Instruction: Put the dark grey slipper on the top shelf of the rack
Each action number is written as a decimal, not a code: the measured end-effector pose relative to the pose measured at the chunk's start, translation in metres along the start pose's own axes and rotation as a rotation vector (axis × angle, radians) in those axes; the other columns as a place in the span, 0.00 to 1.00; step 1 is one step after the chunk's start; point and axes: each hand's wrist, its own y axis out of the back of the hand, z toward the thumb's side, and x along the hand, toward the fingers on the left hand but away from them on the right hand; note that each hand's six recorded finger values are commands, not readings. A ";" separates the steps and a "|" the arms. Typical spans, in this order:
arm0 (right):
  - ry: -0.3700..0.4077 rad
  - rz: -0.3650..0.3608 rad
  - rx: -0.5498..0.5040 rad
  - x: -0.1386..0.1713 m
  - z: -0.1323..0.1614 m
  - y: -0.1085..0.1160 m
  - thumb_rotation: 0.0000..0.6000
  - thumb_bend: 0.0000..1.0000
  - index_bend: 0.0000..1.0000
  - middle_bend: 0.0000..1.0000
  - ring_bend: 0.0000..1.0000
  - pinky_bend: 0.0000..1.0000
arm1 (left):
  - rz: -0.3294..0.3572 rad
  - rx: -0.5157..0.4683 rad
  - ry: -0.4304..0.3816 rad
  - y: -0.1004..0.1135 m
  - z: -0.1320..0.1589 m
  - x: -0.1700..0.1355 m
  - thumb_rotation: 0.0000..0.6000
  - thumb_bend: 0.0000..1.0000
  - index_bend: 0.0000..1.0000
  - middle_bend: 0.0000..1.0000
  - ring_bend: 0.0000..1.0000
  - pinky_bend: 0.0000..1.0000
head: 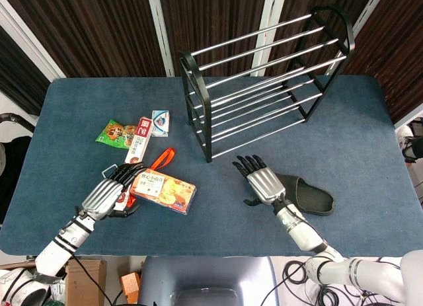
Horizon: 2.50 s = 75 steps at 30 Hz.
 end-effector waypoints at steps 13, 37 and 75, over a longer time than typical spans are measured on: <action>-0.054 -0.010 -0.007 0.052 -0.028 0.018 0.94 0.07 0.00 0.00 0.00 0.00 | -0.027 0.183 0.042 0.001 -0.011 -0.056 1.00 0.34 0.00 0.00 0.00 0.04; -0.509 0.231 -0.116 0.160 -0.196 -0.046 0.90 0.03 0.00 0.00 0.00 0.00 | 0.156 0.427 0.171 -0.041 -0.039 -0.235 1.00 0.34 0.00 0.00 0.00 0.02; -0.535 -0.035 -0.434 0.099 -0.182 -0.026 1.00 0.07 0.93 0.67 0.63 0.72 | 0.155 0.393 0.193 -0.034 -0.050 -0.235 1.00 0.33 0.00 0.00 0.00 0.02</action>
